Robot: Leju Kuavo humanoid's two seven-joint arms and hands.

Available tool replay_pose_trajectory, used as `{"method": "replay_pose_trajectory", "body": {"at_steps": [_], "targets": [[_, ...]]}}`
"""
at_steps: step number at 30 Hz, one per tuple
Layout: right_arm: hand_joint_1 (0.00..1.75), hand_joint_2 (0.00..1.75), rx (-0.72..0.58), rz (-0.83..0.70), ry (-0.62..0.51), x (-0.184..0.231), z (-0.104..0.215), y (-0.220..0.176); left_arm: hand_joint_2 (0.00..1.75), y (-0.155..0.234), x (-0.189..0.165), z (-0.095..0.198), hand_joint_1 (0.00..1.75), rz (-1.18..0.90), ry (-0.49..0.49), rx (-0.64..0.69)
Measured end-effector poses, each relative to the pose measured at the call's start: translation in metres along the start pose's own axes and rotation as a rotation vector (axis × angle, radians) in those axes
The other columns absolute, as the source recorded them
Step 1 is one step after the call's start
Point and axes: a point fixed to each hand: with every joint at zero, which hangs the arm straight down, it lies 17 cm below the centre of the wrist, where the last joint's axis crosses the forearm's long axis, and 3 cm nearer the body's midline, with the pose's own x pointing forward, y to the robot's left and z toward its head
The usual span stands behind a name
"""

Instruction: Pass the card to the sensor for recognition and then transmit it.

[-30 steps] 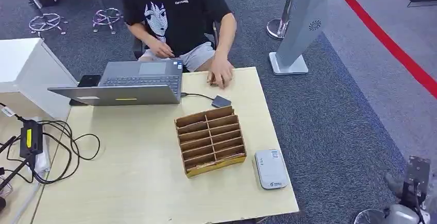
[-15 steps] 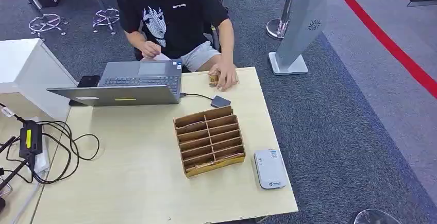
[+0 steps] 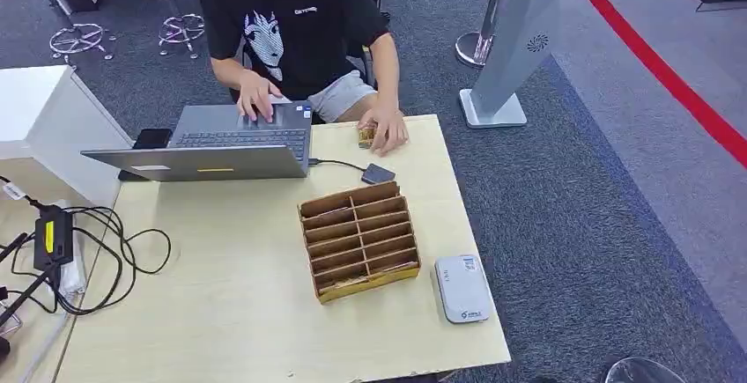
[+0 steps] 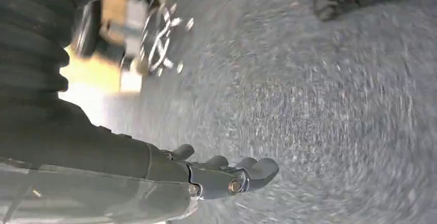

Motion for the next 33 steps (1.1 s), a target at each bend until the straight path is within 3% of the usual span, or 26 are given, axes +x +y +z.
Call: {"method": "replay_pose_trajectory", "body": {"at_steps": [10,12,17,21,24,27,31,33], "targets": [[0.0,1.75,-0.004,0.141,0.058,-0.014,0.0,0.009,1.75,0.001,-0.001,0.0,0.0,-0.011,0.003,0.002],[0.0,1.75,-0.017,0.106,0.057,-0.014,0.0,0.007,1.75,0.001,-0.001,0.0,0.0,-0.015,0.003,0.003],[0.0,1.75,-0.246,-0.129,0.008,-0.001,-0.002,-0.043,1.75,0.001,-0.004,0.0,0.0,-0.013,0.024,0.003],[0.0,1.75,-0.161,-0.099,0.007,-0.002,-0.002,-0.03,1.75,0.001,-0.004,0.0,0.0,-0.014,0.024,0.003],[0.0,1.75,0.043,0.063,0.031,-0.009,0.001,0.013,1.75,0.003,-0.004,0.0,0.0,-0.024,0.018,0.01],[0.0,1.75,0.132,0.086,0.041,-0.014,0.005,0.038,1.75,0.005,-0.004,-0.001,0.0,-0.042,0.015,0.024],[0.0,1.75,-0.087,0.021,0.031,-0.009,-0.002,-0.003,1.75,0.008,-0.007,-0.001,0.0,-0.047,0.035,0.039],[0.0,1.75,-0.123,-0.041,0.028,-0.007,-0.002,-0.014,1.75,0.012,-0.008,-0.001,0.0,-0.037,0.047,0.061]]}}
